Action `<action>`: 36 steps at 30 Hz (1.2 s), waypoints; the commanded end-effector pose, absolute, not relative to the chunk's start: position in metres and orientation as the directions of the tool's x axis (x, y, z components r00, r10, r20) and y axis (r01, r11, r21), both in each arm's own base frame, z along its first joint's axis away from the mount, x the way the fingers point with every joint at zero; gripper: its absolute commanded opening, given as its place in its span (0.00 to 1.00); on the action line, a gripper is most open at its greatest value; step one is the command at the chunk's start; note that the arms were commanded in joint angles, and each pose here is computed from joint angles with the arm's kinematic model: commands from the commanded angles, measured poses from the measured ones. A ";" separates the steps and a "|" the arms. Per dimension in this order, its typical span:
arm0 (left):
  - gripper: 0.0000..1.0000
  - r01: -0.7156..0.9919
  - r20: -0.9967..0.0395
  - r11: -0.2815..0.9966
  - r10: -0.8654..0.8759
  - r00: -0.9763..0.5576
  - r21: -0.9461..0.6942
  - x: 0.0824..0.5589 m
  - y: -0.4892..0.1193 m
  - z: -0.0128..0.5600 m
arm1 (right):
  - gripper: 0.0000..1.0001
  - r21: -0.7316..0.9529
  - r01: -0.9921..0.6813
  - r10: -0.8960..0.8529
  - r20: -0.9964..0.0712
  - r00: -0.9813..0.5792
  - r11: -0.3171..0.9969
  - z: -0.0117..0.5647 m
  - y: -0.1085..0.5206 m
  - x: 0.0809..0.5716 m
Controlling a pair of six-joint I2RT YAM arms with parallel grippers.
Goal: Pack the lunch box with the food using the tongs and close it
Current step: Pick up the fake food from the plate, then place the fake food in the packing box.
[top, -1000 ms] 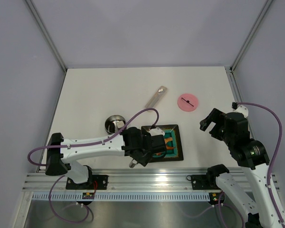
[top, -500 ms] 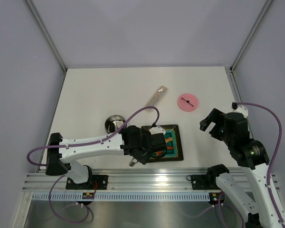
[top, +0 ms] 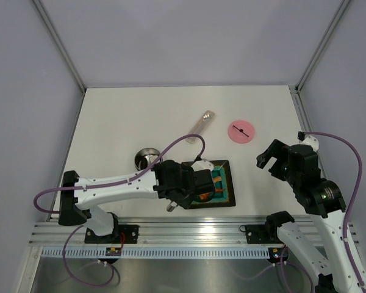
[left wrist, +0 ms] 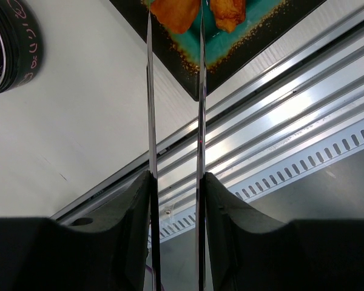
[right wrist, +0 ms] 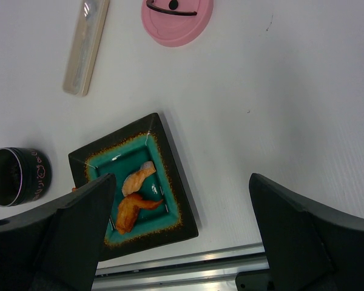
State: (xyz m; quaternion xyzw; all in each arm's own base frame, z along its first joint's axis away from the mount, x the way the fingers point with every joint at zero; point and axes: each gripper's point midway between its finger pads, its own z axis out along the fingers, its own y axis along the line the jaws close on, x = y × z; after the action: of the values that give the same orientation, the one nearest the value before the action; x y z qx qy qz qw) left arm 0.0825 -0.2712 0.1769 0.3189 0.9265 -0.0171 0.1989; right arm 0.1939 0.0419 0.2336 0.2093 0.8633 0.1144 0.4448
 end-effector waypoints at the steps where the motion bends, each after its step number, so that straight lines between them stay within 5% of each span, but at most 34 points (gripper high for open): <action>1: 0.16 0.568 -0.497 0.821 0.517 -0.697 0.057 0.096 -0.278 0.208 | 1.00 0.410 0.244 0.476 -0.725 -0.497 0.879 0.241 0.045 0.196; 16: 0.17 0.335 -0.597 0.942 0.263 -0.758 -0.010 0.141 -0.212 0.237 | 0.99 0.416 0.239 0.479 -0.721 -0.501 0.877 0.240 0.047 0.197; 36: 0.23 0.098 -0.550 0.995 0.083 -0.831 0.003 0.174 -0.142 0.189 | 1.00 0.416 0.239 0.478 -0.719 -0.504 0.877 0.239 0.047 0.198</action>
State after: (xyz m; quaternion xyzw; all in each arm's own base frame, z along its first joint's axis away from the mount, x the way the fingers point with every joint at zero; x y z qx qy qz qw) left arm 0.1642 -0.1363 0.1798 0.0577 0.9645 0.0148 0.2572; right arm 0.1941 0.0419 0.2337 0.2095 0.8632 0.1146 0.4448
